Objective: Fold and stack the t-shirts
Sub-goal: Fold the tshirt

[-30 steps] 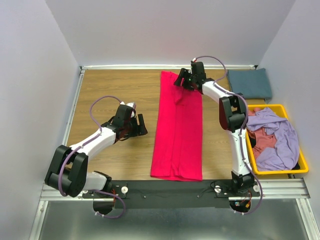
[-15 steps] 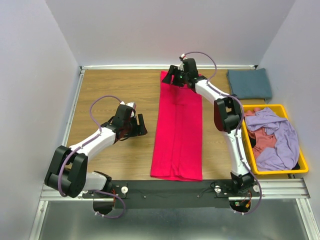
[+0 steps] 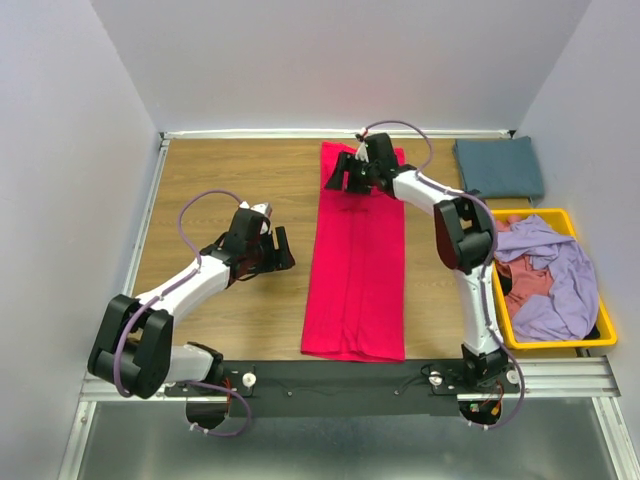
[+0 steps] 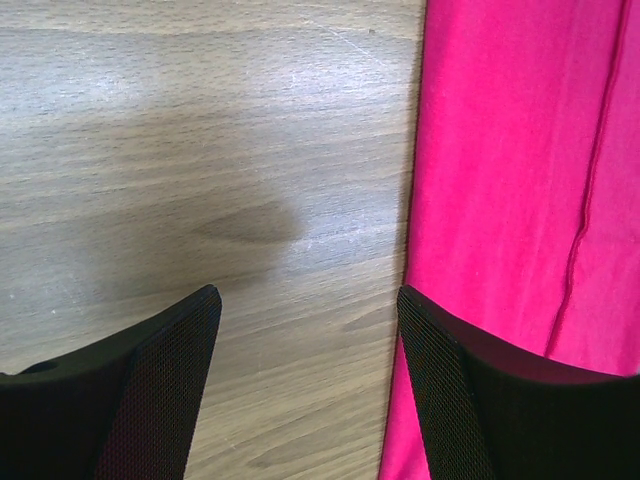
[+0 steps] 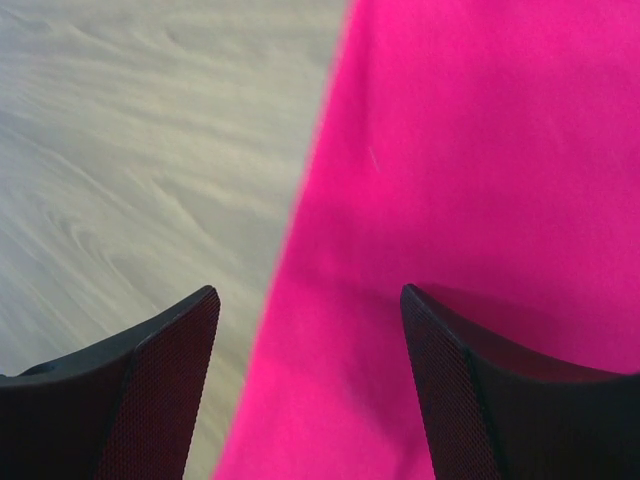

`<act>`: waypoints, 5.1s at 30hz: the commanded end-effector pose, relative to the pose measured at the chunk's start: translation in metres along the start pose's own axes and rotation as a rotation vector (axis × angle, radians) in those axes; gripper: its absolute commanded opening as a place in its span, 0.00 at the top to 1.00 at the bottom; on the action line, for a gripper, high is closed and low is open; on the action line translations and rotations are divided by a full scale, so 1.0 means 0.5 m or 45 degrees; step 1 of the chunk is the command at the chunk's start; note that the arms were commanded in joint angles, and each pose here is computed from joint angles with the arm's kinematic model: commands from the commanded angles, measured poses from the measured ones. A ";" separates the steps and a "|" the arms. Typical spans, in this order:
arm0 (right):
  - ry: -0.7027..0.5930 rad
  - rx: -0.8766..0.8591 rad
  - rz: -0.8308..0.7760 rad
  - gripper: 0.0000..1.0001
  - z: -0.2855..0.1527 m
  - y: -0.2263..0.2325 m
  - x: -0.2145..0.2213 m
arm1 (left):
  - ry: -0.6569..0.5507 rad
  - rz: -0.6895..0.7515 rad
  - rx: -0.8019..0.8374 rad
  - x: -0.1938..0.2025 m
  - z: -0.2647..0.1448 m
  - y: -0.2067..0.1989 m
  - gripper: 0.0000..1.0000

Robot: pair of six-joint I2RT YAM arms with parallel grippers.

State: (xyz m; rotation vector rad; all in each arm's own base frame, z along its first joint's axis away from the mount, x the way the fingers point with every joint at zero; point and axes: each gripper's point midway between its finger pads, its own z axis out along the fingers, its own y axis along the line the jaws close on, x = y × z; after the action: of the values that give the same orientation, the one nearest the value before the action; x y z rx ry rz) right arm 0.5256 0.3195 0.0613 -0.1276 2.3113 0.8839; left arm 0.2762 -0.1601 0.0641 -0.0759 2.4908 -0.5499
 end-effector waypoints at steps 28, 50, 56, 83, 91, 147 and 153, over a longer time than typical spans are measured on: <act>-0.239 0.510 0.066 0.52 -0.014 -0.311 -0.098 | -0.017 -0.180 0.106 -0.049 0.023 -0.059 0.21; 0.323 0.794 0.192 0.28 -0.583 -0.153 0.359 | 0.313 0.004 0.025 0.184 -0.052 -0.184 0.21; 0.445 0.784 0.304 0.37 -0.652 -0.133 0.484 | 0.417 0.060 0.004 0.242 -0.061 -0.205 0.21; 0.635 0.826 0.367 0.43 -0.614 -0.123 0.620 | 0.542 0.132 -0.078 0.315 -0.016 -0.203 0.28; 0.652 0.860 0.364 0.73 -0.617 -0.133 0.631 | 0.567 0.143 -0.121 0.322 -0.013 -0.192 0.32; 0.767 0.752 0.375 0.99 -0.648 -0.083 0.670 | 0.612 0.159 -0.397 0.382 -0.080 -0.122 1.00; 0.809 0.707 0.356 0.99 -0.695 -0.037 0.641 | 0.785 0.232 -0.311 0.454 -0.170 -0.120 1.00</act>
State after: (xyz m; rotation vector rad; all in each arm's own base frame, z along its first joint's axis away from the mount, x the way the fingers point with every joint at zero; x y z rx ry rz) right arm 0.1063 0.1326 0.0277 0.2180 3.0956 0.2912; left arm 0.0755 -0.2493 0.0261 0.1780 3.0072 -0.2646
